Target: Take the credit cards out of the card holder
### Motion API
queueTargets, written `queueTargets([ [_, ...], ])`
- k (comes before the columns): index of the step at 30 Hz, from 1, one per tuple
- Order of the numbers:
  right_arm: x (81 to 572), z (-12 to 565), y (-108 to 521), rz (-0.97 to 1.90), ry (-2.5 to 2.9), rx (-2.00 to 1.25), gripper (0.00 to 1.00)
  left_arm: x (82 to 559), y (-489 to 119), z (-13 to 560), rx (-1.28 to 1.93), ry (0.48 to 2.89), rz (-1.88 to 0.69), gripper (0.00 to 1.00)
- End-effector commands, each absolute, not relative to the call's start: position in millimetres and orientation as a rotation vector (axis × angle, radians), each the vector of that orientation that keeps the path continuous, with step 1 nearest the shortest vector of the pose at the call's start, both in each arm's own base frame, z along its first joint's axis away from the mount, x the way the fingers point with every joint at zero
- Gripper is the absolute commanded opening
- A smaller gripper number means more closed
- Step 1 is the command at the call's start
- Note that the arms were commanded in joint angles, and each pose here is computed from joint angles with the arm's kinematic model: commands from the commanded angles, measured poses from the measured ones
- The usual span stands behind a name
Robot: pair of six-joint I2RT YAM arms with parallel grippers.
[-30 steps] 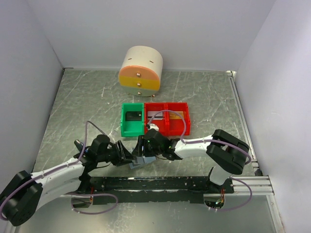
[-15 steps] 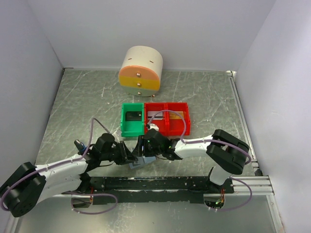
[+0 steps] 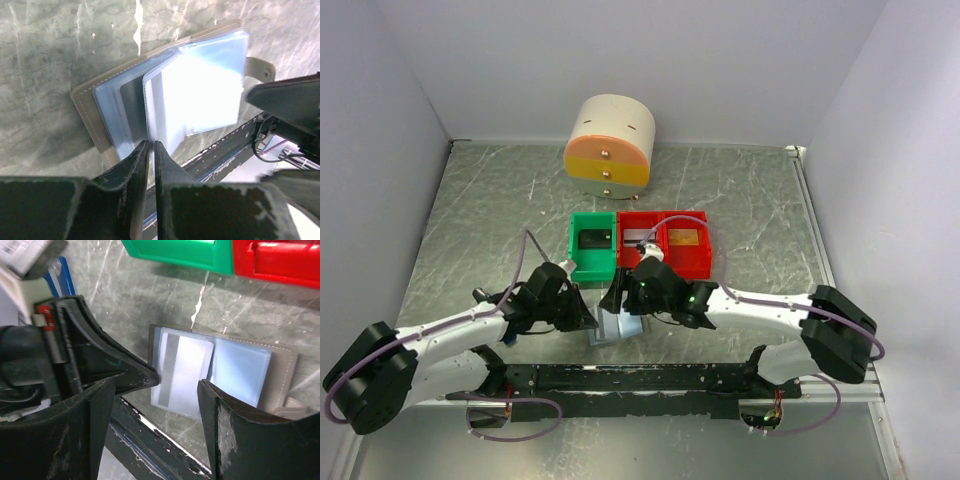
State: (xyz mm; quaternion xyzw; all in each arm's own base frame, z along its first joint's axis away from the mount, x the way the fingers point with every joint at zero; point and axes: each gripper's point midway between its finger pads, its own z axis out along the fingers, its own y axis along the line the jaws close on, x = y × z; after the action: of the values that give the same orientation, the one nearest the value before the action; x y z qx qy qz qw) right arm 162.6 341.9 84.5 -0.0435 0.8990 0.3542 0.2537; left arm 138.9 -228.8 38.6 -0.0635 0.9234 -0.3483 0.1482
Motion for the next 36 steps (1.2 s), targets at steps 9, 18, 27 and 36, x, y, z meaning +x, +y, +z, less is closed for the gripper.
queueTargets([
  [9,166,78,291,0.847,2.433,0.028,0.68,146,-259,61,-0.035,2.6,-1.164,0.29],
  [18,164,67,273,0.803,2.451,0.091,0.68,155,-274,80,-0.037,2.52,-1.266,0.33],
  [27,173,75,254,0.836,2.412,0.168,0.69,157,-311,91,0.096,2.511,-1.307,0.41],
  [36,173,79,241,0.9,2.378,0.235,0.69,138,-337,69,0.162,2.577,-1.367,0.62],
])
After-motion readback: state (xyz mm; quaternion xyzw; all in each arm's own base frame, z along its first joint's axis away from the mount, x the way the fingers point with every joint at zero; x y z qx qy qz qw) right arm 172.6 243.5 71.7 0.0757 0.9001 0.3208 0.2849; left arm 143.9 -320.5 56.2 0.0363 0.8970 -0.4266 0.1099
